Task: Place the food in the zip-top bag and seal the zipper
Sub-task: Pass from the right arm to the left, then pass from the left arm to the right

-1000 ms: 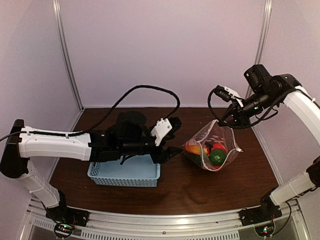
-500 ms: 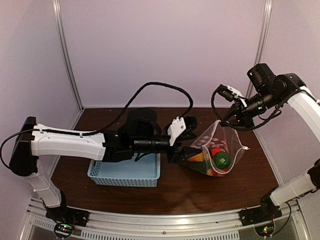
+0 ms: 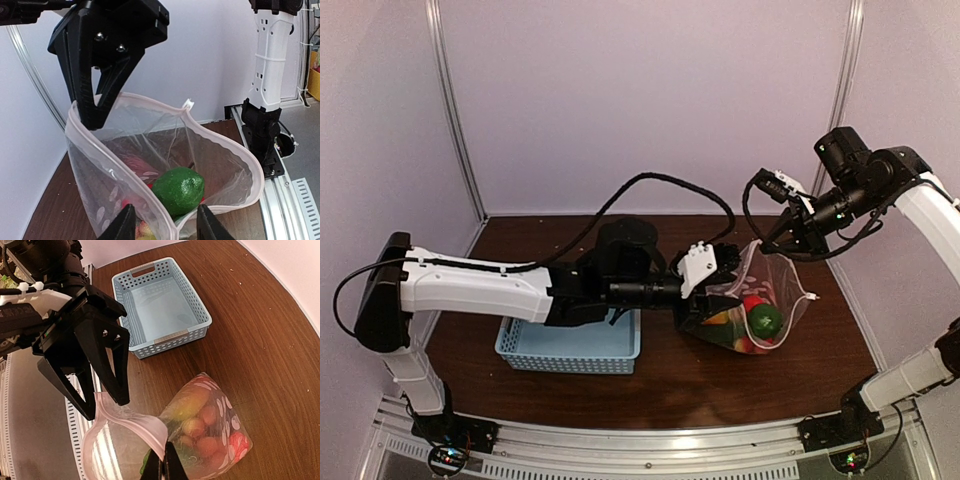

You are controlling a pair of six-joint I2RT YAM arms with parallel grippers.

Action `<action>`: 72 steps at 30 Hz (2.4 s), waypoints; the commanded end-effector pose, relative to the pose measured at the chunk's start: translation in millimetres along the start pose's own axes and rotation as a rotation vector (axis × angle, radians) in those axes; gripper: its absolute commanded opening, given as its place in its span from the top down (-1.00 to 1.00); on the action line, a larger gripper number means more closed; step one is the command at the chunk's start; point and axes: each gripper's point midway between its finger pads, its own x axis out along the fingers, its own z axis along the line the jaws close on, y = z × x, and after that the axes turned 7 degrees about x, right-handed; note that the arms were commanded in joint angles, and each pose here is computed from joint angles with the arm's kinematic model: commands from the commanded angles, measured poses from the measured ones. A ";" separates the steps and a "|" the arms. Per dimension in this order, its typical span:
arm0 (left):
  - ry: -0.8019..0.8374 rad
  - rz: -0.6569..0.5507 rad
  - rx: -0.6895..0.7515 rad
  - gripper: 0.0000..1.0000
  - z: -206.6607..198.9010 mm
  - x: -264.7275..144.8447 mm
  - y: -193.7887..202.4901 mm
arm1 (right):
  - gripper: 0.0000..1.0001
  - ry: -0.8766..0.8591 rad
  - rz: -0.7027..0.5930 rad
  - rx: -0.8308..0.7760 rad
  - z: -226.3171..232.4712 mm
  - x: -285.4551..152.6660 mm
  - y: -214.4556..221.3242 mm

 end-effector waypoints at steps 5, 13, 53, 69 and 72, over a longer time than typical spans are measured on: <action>-0.016 0.052 0.113 0.26 0.1 8.2 11.4 | 1.00 -0.032 -0.047 -0.013 14.7 -10.8 -12.8; -0.056 0.051 0.141 0.51 5.4 8.9 11.4 | 1.00 -0.044 -0.043 0.005 12.1 -6.0 -12.7; -0.326 0.131 -0.436 0.94 114.7 -34.6 32.1 | 0.22 0.074 0.122 0.074 -34.2 -34.2 90.7; -0.411 0.120 -0.598 0.96 141.1 -40.3 51.3 | -0.16 0.064 -0.015 -0.050 -12.8 29.2 100.6; -0.444 0.131 -0.599 0.96 145.1 -43.0 54.9 | -0.16 0.080 -0.038 -0.075 -11.2 44.3 92.1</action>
